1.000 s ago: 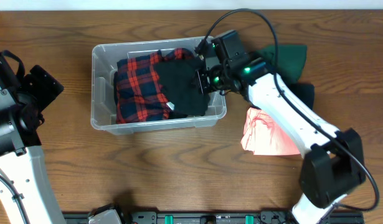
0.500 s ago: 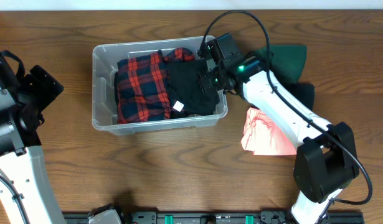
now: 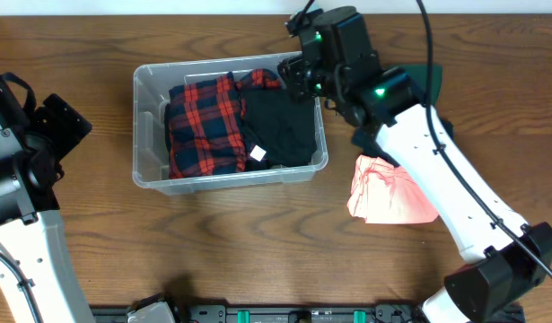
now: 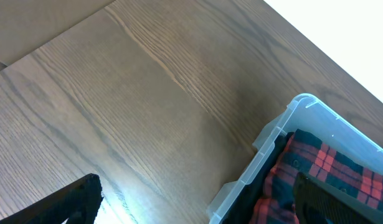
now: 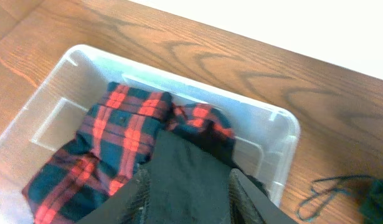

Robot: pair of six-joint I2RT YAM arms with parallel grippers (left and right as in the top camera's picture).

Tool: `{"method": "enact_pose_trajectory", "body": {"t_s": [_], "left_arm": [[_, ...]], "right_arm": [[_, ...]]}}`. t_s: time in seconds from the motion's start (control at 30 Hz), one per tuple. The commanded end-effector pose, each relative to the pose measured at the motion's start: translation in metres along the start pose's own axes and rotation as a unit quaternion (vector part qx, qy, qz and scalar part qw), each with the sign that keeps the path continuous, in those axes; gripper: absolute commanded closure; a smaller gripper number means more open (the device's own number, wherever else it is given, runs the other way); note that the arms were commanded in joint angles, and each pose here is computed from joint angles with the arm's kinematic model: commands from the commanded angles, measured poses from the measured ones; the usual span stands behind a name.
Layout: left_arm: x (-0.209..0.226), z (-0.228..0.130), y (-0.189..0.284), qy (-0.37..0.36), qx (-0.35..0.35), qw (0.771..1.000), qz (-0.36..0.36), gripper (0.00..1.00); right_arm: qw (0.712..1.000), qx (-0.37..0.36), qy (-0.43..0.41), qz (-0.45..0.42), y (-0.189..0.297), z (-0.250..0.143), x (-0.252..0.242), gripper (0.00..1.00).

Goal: Pack container
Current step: 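Lower the black shirt into the bin beside the plaid shirt, then move the right gripper to the green shirt and grasp it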

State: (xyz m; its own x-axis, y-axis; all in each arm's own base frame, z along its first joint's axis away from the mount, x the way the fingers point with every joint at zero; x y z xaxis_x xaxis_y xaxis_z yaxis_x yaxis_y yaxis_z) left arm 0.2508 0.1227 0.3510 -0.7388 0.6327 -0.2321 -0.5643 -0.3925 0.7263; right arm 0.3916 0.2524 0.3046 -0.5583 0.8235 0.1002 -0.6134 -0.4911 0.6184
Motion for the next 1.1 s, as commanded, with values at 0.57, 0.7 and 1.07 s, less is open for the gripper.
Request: {"method": "enact_pose_trajectory", "body": {"t_s": [0.57, 0.7, 1.07], "left_arm": [[0.002, 0.004, 0.003, 0.005, -0.008, 1.0, 0.006, 0.02], [0.002, 0.004, 0.003, 0.005, -0.008, 1.0, 0.006, 0.02], [0.002, 0.004, 0.002, 0.004, -0.008, 1.0, 0.006, 0.02]], "right_arm": [[0.973, 0.225, -0.015, -0.042, -0.121, -0.127, 0.004, 0.9], [0.981, 0.192, -0.004, -0.034, -0.103, -0.101, 0.007, 0.81], [0.994, 0.02, -0.041, -0.096, 0.044, -0.004, -0.045, 0.28]]}}
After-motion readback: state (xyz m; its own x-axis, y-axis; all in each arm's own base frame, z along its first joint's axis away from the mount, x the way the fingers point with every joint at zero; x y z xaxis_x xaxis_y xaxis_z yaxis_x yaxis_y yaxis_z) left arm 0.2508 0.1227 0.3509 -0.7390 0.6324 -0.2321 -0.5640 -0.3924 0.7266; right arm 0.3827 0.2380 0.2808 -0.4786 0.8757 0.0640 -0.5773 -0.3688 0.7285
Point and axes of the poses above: each gripper's point midway between its finger pads, its own y axis back along the fingers, its own x axis along the line the jaws close on, z = x × y, the point moved 5 cm from there along y, back along the fingers, and after that the axes turned 7 degrees about y, right-handed, at the moved point
